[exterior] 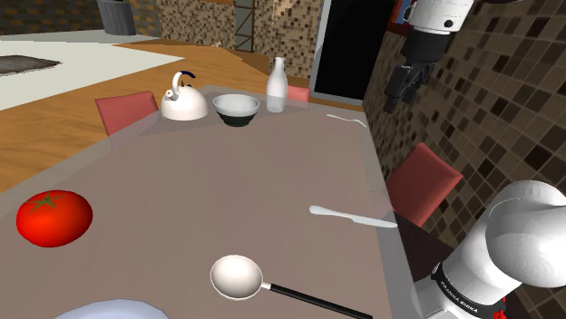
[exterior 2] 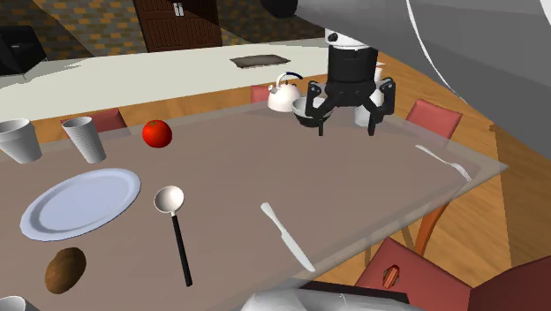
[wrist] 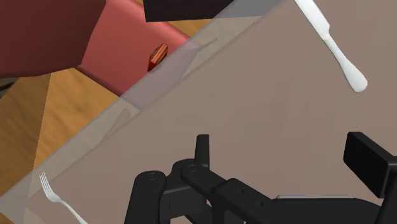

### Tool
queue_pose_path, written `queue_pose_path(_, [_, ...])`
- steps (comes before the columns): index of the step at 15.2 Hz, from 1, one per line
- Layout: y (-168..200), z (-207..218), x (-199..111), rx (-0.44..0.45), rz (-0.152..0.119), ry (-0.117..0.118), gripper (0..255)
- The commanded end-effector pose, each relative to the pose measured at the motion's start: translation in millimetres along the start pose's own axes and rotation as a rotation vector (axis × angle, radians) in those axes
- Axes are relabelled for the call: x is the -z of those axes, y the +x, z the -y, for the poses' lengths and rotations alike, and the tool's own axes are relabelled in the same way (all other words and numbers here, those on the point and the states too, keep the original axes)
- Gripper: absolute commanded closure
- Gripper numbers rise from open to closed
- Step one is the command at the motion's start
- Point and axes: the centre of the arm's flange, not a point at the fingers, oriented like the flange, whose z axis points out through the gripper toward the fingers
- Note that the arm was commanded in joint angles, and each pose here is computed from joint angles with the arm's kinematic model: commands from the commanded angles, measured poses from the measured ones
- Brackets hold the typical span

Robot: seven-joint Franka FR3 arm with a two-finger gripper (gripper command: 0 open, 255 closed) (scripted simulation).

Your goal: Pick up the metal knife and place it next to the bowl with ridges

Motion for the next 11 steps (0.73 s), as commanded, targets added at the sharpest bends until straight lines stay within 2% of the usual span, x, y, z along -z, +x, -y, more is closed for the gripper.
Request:
queue_pose_path(1, [0, 0, 0, 0.000, 0.000, 0.000, 0])
queue_pose_path(11, [-13, 89, -103, 0.316, -0.028, -0.051, 0])
